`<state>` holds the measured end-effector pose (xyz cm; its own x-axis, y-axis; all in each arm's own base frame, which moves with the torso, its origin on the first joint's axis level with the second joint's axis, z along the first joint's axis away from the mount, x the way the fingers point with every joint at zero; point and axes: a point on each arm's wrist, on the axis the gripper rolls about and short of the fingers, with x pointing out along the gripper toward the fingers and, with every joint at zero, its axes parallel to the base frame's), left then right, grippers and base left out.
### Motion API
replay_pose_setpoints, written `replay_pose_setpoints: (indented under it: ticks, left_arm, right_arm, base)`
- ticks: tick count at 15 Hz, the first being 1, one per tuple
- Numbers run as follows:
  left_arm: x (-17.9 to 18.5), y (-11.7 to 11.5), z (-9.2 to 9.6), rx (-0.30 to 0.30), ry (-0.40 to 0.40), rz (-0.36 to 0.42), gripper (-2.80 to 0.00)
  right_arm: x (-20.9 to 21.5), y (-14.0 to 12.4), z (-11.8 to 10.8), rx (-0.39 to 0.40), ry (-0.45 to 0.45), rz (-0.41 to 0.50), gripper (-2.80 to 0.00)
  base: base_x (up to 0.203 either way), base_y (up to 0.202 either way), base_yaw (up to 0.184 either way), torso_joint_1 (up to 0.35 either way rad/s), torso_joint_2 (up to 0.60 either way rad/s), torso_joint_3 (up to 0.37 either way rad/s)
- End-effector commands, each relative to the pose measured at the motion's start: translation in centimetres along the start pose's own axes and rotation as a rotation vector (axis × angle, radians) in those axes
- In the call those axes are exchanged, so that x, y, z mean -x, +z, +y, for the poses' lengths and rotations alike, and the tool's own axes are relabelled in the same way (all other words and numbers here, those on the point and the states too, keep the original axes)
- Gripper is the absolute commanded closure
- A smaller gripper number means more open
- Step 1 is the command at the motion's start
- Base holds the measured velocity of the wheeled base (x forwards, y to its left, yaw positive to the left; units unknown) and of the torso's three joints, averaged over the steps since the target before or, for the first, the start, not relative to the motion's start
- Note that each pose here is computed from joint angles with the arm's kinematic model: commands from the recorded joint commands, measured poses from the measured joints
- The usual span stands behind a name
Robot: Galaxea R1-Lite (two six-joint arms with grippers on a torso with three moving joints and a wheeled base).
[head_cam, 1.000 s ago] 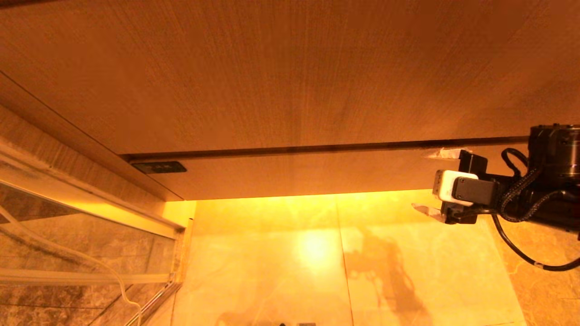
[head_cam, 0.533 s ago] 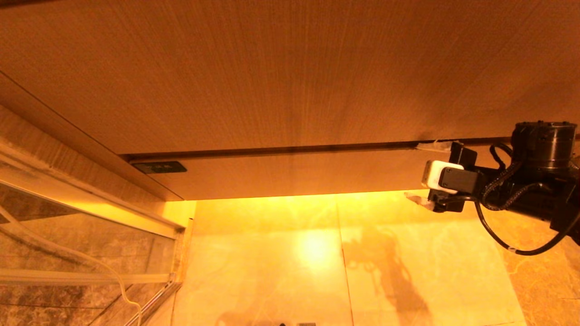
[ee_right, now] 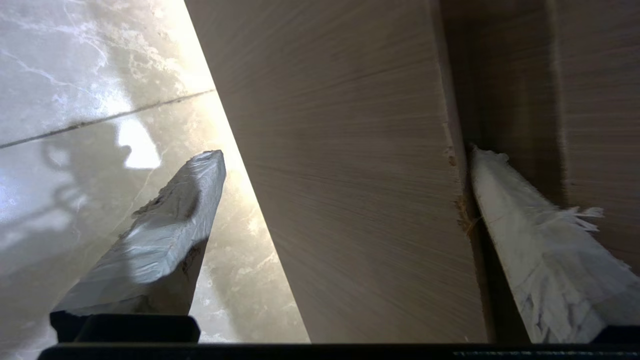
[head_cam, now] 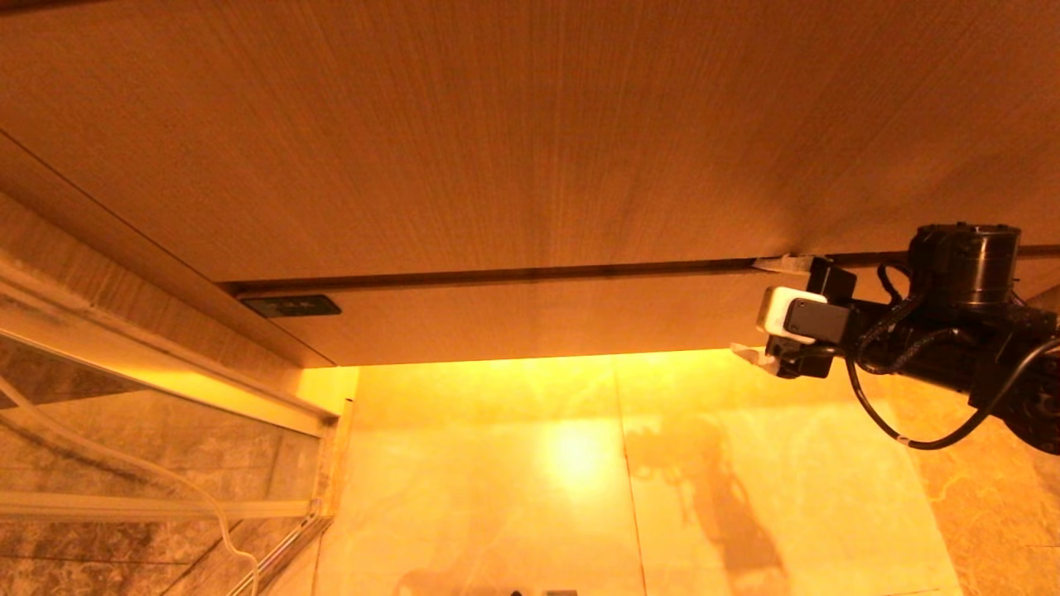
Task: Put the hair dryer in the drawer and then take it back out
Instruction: Pull open the drawer
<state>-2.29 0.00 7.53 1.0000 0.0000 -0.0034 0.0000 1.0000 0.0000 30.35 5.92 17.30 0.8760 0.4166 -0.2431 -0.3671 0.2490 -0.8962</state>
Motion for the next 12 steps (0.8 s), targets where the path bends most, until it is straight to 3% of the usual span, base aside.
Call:
replay_pose_setpoints:
  ticks: [1,5,9,12]
  left_arm:
    - [0.0,0.0,0.0,0.001,0.0,0.0,0.0]
    - [0.0,0.0,0.0,0.0,0.0,-0.001,0.0]
    - [0.0,0.0,0.0,0.0,0.0,0.0,0.0]
    - [0.0,0.0,0.0,0.0,0.0,-0.002,0.0]
  right_arm:
    - [-0.7,-0.7,0.5,-0.003,0.022,0.018,-2.8]
    - [-0.9,-2.0,1.3,-0.032,0.073,0.065,-2.8]
    - [1.4,-3.1,1.7,-0.095,0.21,0.177,-2.8]
    - [2.4,-3.3,1.6,-0.112,0.233,0.237,-2.8]
  base:
    - [0.0,0.0,0.0,0.0,0.0,0.0]
    - [0.0,0.0,0.0,0.0,0.0,0.0]
    - [0.0,0.0,0.0,0.0,0.0,0.0]
    - [0.0,0.0,0.0,0.0,0.0,0.0]
